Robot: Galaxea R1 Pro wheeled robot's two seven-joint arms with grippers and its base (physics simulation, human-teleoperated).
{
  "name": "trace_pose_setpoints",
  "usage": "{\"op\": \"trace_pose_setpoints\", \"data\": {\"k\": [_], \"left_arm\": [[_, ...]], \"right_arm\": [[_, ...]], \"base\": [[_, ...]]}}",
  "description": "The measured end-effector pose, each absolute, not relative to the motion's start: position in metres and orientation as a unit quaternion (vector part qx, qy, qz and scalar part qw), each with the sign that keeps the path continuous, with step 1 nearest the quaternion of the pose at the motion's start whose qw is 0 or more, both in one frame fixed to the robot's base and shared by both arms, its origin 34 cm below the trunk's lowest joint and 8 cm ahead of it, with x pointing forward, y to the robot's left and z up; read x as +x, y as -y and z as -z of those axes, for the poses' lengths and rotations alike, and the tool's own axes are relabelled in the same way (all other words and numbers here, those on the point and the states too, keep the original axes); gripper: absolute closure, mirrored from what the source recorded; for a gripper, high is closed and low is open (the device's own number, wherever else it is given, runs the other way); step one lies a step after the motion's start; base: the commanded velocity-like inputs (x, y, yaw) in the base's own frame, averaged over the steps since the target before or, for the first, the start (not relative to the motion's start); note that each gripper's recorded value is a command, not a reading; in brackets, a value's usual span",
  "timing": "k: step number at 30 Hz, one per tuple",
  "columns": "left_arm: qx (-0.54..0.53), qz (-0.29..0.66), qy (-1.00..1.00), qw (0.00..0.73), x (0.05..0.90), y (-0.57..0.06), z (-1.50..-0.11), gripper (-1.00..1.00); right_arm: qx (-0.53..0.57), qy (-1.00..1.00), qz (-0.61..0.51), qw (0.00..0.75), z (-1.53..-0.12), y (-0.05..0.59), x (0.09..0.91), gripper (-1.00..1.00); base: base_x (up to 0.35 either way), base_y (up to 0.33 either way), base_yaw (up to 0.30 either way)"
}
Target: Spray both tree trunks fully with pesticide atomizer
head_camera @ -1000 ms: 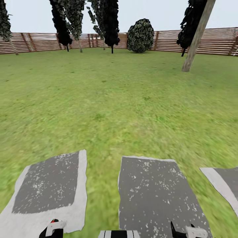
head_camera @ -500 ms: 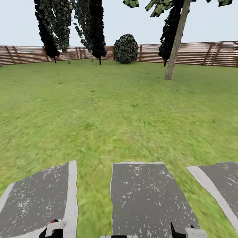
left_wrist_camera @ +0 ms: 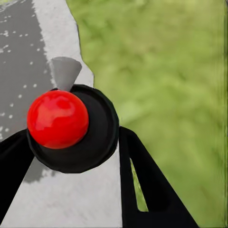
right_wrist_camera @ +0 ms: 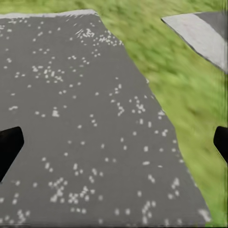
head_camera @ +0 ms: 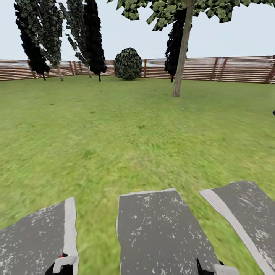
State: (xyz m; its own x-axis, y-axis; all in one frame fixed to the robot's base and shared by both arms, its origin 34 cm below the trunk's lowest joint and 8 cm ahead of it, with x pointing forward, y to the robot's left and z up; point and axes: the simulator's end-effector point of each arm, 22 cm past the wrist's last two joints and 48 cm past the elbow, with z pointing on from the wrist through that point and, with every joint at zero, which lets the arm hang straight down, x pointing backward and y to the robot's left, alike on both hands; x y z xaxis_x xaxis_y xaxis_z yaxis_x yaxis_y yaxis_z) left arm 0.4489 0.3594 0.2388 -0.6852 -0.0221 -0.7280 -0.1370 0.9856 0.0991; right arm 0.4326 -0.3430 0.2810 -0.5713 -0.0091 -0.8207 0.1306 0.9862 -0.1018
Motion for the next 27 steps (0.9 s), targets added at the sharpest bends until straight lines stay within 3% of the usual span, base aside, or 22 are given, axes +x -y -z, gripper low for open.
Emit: {"op": "trace_pose_setpoints", "data": {"k": [24, 27], "left_arm": [[-0.045, -0.073, -0.912, 0.401, 0.465, -0.361, -0.291, 1.00], [-0.046, -0.074, -0.913, 0.398, 0.464, -0.361, -0.290, 1.00]], "right_arm": [[0.034, -0.881, 0.075, 0.465, -0.331, 0.342, 0.446, -1.00], [0.035, -0.880, 0.075, 0.468, -0.333, 0.343, 0.448, -1.00]], "base": [[0.001, 0.000, -0.280], [0.235, 0.000, -0.240]]}}
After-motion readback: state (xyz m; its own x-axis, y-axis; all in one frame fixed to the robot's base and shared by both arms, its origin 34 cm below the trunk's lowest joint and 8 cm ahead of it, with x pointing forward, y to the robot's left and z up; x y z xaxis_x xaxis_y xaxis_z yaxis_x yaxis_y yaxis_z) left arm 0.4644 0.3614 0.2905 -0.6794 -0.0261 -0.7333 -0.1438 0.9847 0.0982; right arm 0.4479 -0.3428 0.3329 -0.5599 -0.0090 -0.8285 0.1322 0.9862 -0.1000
